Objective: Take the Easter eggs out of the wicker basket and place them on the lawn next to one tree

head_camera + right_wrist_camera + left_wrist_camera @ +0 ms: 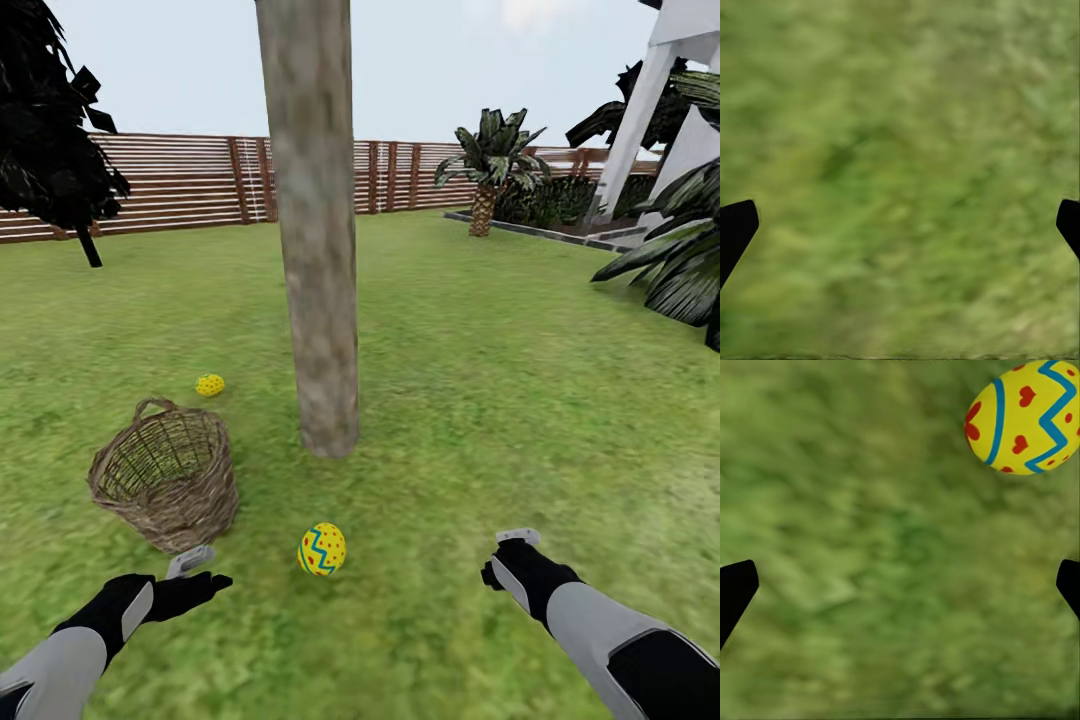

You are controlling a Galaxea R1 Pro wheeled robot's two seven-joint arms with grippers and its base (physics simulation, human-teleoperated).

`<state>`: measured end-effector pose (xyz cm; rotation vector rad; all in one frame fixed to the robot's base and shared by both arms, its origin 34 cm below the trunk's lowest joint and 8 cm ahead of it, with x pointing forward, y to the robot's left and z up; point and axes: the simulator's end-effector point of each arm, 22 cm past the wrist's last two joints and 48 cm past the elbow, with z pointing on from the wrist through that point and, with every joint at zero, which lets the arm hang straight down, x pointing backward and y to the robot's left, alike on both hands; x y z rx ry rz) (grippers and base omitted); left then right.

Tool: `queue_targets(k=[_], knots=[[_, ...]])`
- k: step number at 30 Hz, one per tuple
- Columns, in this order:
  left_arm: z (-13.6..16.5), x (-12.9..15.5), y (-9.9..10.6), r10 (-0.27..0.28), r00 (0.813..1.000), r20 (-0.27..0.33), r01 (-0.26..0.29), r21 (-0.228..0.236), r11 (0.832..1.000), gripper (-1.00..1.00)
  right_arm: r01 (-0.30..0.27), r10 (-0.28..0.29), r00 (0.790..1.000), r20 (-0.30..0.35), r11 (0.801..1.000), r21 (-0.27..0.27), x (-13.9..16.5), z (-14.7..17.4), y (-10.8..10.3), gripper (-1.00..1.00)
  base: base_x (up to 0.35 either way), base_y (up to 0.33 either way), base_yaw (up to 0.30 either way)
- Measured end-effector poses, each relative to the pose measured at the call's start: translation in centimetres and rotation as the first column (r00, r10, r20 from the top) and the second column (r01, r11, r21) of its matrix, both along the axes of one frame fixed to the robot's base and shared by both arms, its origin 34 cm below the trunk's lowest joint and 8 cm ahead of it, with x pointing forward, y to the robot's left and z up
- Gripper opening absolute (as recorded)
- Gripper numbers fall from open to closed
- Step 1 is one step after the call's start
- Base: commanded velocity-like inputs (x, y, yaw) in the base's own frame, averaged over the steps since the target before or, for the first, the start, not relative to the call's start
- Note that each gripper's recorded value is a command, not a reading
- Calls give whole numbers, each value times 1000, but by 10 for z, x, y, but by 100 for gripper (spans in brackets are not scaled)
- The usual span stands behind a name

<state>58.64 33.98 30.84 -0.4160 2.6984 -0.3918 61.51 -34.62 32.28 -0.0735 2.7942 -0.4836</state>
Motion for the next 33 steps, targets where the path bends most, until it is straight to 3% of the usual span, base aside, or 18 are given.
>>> queue_targets(k=[33], knots=[[18,9,1,4,999,37,-4,-1,1000,100,1,-1,1000,29,1000,0,5,17,1,100,-156,295,-247]])
